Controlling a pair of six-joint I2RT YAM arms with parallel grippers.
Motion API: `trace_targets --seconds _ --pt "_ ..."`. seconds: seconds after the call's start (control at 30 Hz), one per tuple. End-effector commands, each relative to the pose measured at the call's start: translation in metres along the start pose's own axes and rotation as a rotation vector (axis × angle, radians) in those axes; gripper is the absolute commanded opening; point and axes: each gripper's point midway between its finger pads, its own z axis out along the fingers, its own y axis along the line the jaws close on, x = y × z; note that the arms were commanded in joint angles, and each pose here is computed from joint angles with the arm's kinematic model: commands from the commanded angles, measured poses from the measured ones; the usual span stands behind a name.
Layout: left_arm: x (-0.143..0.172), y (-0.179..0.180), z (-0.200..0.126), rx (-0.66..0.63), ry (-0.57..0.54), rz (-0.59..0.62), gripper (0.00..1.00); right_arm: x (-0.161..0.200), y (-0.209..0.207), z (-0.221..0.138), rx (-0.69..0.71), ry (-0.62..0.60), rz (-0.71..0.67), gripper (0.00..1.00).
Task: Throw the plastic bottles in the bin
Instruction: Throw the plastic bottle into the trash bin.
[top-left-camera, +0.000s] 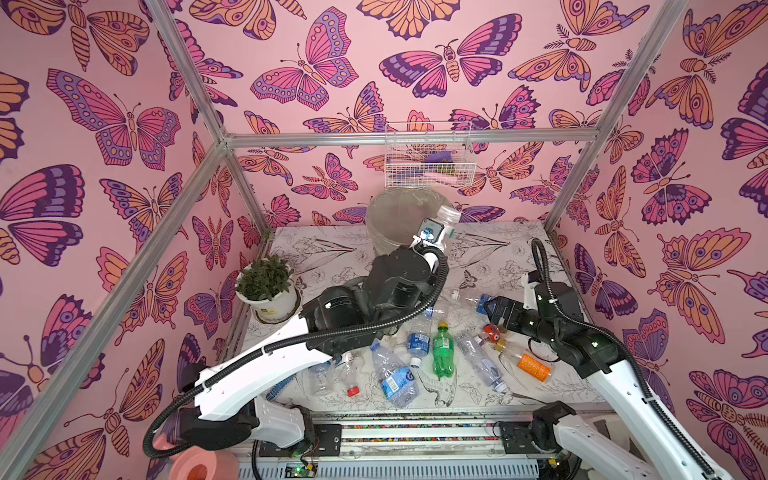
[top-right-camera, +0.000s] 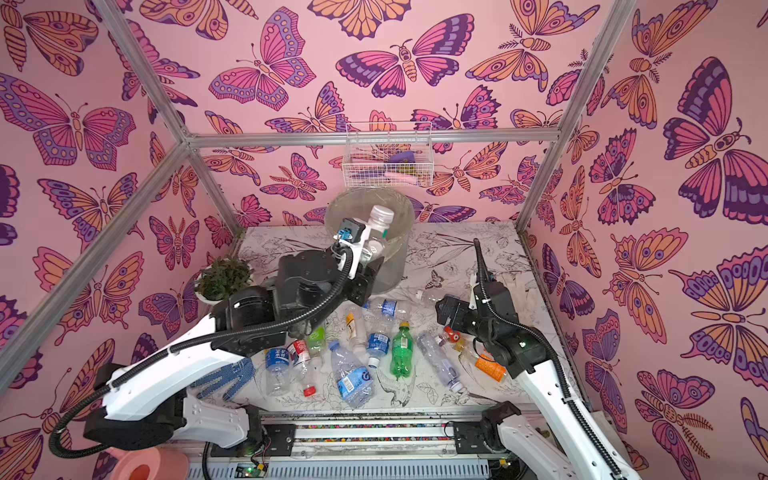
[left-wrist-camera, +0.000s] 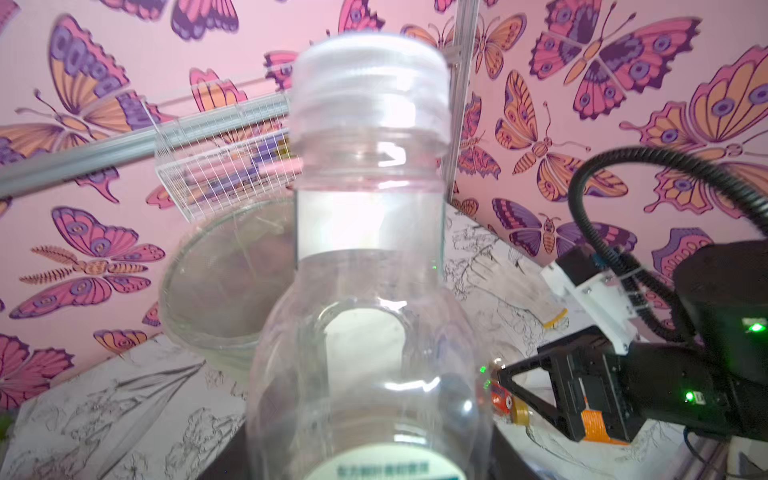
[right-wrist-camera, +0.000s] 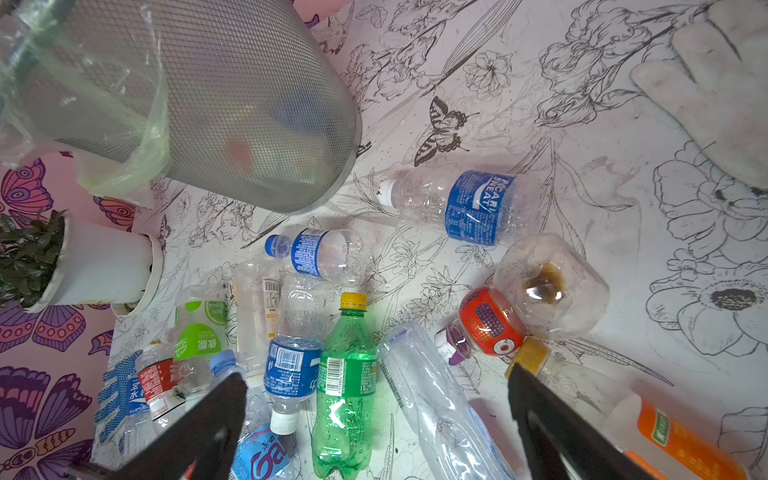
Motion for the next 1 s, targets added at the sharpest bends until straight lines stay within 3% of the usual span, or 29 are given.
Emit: trace_targets --seconds 0.0,0.17,0.43,0.63,0.97 --pt "-0.041 0.014 -0.021 -0.003 -0.152 0.034 0.12 0.001 0.001 0.003 -0.016 0.002 0.019 0.99" --pt "-0.07 0.03 -0.051 0.001 -0.305 0.033 0.08 0.002 0.0 0.003 -0.017 0.003 0.022 0.99" --pt "-0.089 0.047 -0.09 0.016 -0.503 -0.003 0.03 0.004 -0.001 0.006 -0.016 0.009 0.027 0.99" --pt "-0.09 0.056 -0.081 -0.035 -0.506 0.022 0.0 0.006 0.001 0.008 -0.028 0.017 0.038 1.0" --pt "-0.077 0.073 -0.023 -0.02 -0.413 -0.032 0.0 0.007 0.0 0.005 -0.03 0.017 0.04 1.0"
